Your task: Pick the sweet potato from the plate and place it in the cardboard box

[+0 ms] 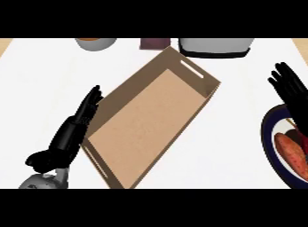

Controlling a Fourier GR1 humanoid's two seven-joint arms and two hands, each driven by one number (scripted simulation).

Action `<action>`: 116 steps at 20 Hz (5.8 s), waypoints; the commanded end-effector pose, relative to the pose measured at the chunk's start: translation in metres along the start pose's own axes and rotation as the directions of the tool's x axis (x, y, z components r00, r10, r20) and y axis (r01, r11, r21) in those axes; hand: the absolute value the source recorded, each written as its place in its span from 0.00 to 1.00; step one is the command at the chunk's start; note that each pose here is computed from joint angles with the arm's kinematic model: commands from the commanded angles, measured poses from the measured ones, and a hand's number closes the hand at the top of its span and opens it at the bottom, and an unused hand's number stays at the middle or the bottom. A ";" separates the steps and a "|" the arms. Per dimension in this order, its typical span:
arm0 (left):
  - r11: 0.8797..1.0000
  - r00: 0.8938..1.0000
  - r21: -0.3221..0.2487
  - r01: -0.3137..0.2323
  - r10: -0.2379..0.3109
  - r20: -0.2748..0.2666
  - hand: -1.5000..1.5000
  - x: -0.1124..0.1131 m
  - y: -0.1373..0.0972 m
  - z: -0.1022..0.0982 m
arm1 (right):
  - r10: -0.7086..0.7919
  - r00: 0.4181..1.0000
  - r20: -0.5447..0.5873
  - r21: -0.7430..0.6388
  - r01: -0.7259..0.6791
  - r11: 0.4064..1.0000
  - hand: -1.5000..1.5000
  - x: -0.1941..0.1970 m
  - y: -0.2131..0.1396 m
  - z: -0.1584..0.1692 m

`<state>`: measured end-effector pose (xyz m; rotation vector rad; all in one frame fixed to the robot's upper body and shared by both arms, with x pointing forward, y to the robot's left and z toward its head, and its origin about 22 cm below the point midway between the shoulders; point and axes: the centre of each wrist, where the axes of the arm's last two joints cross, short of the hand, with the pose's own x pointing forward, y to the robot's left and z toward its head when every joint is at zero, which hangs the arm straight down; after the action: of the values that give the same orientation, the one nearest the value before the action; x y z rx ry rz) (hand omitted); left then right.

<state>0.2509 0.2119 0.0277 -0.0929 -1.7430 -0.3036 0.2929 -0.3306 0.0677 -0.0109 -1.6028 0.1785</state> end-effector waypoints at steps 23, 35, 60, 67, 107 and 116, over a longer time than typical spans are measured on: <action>0.827 0.844 0.315 0.466 -0.309 -0.438 0.50 -0.025 0.126 0.031 | 0.132 0.889 0.439 0.627 -0.408 0.664 0.00 0.052 -0.095 0.018; 0.834 0.846 0.299 0.463 -0.316 -0.428 0.50 -0.017 0.137 0.017 | 0.442 0.659 0.608 0.677 -0.722 0.145 0.00 0.043 -0.087 0.031; 0.824 0.839 0.317 0.469 -0.304 -0.452 0.50 -0.030 0.141 0.030 | 0.393 0.605 0.693 0.670 -0.741 -0.042 0.00 -0.027 -0.107 0.009; 0.819 0.836 0.319 0.477 -0.310 -0.453 0.50 -0.029 0.140 0.021 | 0.326 0.617 0.716 0.662 -0.748 -0.041 0.00 -0.019 -0.080 -0.006; 0.814 0.829 0.330 0.478 -0.294 -0.476 0.50 -0.026 0.148 0.032 | 0.904 0.320 0.285 -0.034 -0.939 0.343 1.00 0.035 0.013 -0.078; 0.804 0.824 0.329 0.495 -0.315 -0.470 0.50 -0.036 0.149 0.041 | 0.784 0.339 0.520 -0.113 -0.882 0.457 1.00 0.121 0.083 -0.077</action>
<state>0.2625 0.3596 0.0127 0.6566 -1.3578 -0.2052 0.3670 -0.2513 0.1528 -0.7972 -1.9054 1.2646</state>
